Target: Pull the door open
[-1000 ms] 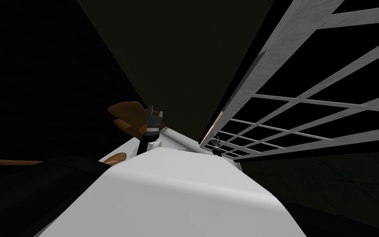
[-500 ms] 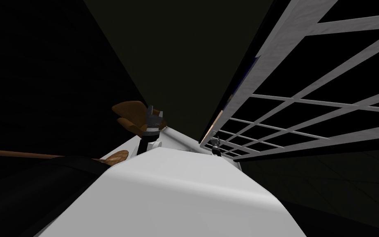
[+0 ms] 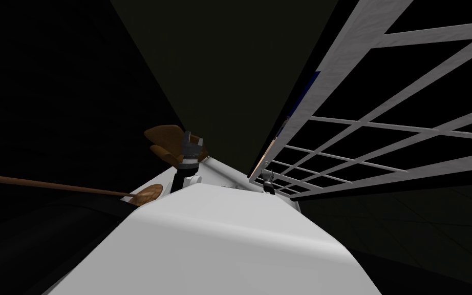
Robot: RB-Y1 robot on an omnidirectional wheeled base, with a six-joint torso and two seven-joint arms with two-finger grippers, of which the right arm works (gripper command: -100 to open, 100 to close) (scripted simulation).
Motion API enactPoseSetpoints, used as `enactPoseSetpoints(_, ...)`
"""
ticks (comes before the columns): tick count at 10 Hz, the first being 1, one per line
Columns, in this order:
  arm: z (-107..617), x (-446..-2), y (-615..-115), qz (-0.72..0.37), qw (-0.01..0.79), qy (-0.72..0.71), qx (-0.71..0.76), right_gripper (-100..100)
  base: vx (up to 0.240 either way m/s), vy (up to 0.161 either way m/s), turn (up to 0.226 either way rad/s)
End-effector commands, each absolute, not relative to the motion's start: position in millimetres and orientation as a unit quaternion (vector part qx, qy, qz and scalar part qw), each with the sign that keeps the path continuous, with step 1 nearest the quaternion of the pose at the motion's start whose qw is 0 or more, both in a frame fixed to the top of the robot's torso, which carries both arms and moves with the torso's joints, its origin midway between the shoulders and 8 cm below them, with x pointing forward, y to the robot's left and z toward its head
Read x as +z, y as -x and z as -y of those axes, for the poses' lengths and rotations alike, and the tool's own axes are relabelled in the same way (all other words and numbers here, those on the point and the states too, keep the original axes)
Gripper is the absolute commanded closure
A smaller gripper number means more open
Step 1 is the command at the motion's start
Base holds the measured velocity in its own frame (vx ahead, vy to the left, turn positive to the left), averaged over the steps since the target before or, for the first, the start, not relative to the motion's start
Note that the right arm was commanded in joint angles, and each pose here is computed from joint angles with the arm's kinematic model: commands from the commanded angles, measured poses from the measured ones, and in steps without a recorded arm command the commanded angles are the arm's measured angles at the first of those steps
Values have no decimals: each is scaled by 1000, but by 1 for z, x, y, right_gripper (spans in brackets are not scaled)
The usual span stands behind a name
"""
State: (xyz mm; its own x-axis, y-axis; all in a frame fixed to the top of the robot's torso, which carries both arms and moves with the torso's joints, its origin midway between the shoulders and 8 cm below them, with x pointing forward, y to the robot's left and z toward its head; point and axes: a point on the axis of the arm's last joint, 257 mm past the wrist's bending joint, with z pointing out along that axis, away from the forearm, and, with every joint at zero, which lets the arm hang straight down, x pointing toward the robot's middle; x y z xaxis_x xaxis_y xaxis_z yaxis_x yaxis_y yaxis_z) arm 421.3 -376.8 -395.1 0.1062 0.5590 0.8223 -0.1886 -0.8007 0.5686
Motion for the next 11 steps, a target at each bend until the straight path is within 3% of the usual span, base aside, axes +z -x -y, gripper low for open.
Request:
enactPoseSetpoints(1, 375, -395, -422, -108, 264, -692, 663, -100, -75, -21, 56)
enactPoseSetpoints(11, 369, -398, -422, 12, 164, -704, 691, -100, -53, -14, 28)
